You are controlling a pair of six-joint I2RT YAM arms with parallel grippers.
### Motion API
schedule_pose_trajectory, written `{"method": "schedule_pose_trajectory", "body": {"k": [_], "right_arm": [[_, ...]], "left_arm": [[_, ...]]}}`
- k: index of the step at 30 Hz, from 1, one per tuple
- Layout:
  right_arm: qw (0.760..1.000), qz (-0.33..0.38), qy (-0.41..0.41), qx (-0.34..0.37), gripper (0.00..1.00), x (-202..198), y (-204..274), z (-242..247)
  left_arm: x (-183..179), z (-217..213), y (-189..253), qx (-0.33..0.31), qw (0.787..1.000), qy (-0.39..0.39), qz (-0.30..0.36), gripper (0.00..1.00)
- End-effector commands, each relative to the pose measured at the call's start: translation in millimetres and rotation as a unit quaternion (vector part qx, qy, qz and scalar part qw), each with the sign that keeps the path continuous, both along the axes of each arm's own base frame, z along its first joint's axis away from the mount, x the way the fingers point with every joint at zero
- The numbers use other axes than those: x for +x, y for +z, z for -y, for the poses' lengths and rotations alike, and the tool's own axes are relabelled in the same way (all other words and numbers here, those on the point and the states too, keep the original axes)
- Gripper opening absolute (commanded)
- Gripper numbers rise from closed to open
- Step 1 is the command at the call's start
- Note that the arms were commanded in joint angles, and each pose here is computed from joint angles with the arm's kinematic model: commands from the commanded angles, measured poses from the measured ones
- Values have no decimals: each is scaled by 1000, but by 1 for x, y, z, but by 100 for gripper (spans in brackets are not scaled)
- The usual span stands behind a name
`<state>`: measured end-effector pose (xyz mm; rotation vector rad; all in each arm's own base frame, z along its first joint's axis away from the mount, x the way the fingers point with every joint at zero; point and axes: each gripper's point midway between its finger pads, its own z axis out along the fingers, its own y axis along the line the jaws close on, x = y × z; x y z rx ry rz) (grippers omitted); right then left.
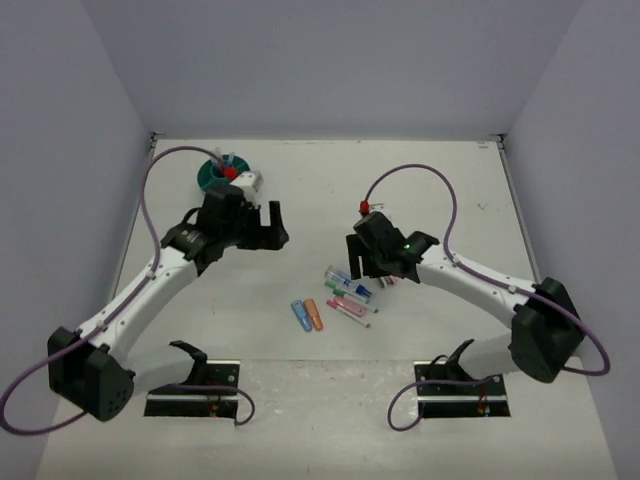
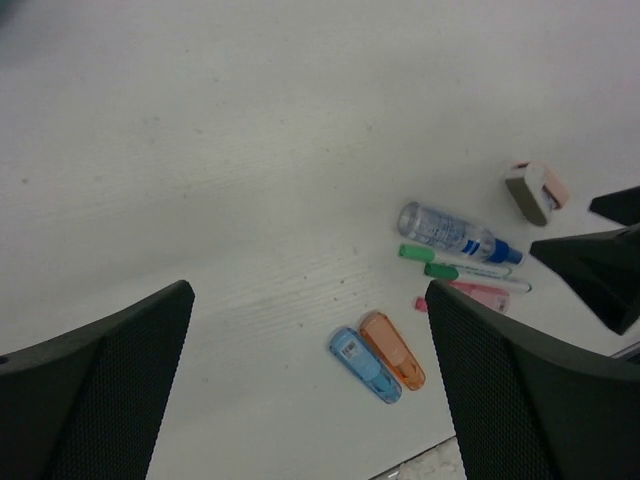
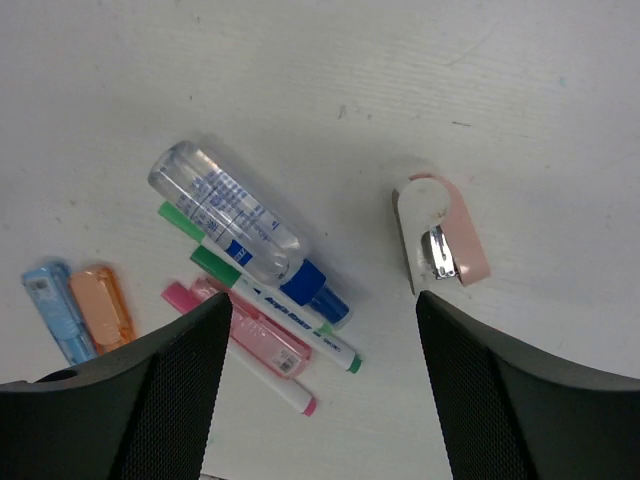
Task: Sort the stationery into containers
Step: Pick up the stationery from the center of the board.
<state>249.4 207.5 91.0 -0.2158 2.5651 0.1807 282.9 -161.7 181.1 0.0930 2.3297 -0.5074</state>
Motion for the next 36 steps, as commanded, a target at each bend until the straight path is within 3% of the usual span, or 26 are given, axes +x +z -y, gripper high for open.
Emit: {"method": "schedule_pose_trajectory", "body": {"k": [1,4,7,11,18,21,24,27,28,31,36], "right_arm": [[975,122,-162,88,77,19,62,44],[956,177,-206,113,78,19,93,85],[942,229,-201,143,79,9,129,99],[939,247,-175,161,80,0,152,99],[944,244,-144,169,82,-10,148,95],[954,216,-111,177,81,-13,136,80],[975,151,-64,152,77,-13,101,61],[988,74,26,135,72,-21,75,34],[992,48,43,107,67,-19,61,28],[996,10,84,42,62,-10,29,16],[991,-19,130,-2,56,1,7,-5]], "left_arm": [[17,44,-16,146,987,-73,0,100],[24,69,-19,209,965,-155,18,100],[35,104,-15,224,946,-227,64,100],[30,151,-28,212,880,-412,105,100],[14,172,-42,210,837,-499,84,94],[16,160,-45,235,843,-477,78,93],[45,128,-29,293,884,-349,103,99],[73,86,2,335,912,-194,134,100],[79,68,11,319,932,-118,127,100],[90,19,28,244,965,6,93,100],[82,-13,42,178,978,43,103,100]]}}
